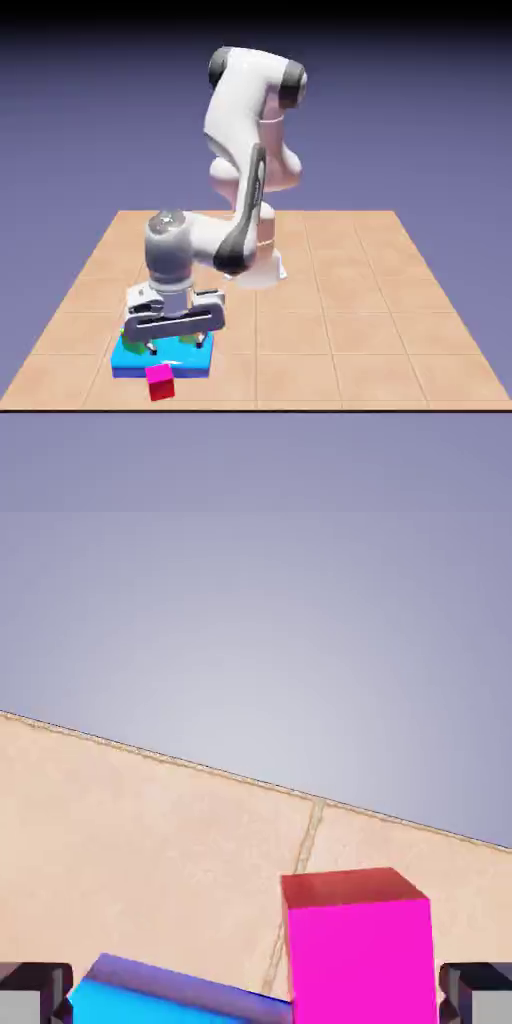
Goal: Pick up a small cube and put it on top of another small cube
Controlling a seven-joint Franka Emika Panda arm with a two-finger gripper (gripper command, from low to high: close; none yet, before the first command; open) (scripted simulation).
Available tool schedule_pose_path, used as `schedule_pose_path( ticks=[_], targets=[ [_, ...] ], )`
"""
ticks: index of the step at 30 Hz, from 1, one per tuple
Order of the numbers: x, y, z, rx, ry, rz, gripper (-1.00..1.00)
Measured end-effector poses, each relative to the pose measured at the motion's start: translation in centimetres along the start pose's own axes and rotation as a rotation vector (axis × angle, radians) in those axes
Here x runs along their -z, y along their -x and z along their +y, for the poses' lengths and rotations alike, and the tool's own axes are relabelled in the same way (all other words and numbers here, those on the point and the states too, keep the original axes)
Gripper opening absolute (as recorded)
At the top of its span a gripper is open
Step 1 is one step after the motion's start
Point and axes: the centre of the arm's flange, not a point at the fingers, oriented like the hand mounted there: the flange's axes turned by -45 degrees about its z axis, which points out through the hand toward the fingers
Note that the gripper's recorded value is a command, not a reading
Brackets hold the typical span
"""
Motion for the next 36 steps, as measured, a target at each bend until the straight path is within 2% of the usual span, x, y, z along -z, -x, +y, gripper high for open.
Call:
schedule_pose_path(
  ticks=[4, 7, 8, 10, 14, 25, 36],
  targets=[
    [-1.6, 0.1, 1.7, 0.035, 0.002, -0.067, 0.0],
    [-7.0, 0.1, 1.7, 0.036, 0.003, -0.067, 0.0],
    [-8.6, 0.2, 1.7, 0.035, 0.002, -0.067, -1.0],
    [-8.6, 0.2, 1.7, 0.035, 0.002, -0.067, -1.0],
    [-1.5, 0.2, 1.6, 0.027, -0.003, -0.066, -1.0],
    [2.7, 9.1, -1.5, -0.354, -0.161, -0.055, -1.0],
    [7.1, 17.7, -6.2, -0.693, -0.141, -0.063, -1.0]
  ],
)
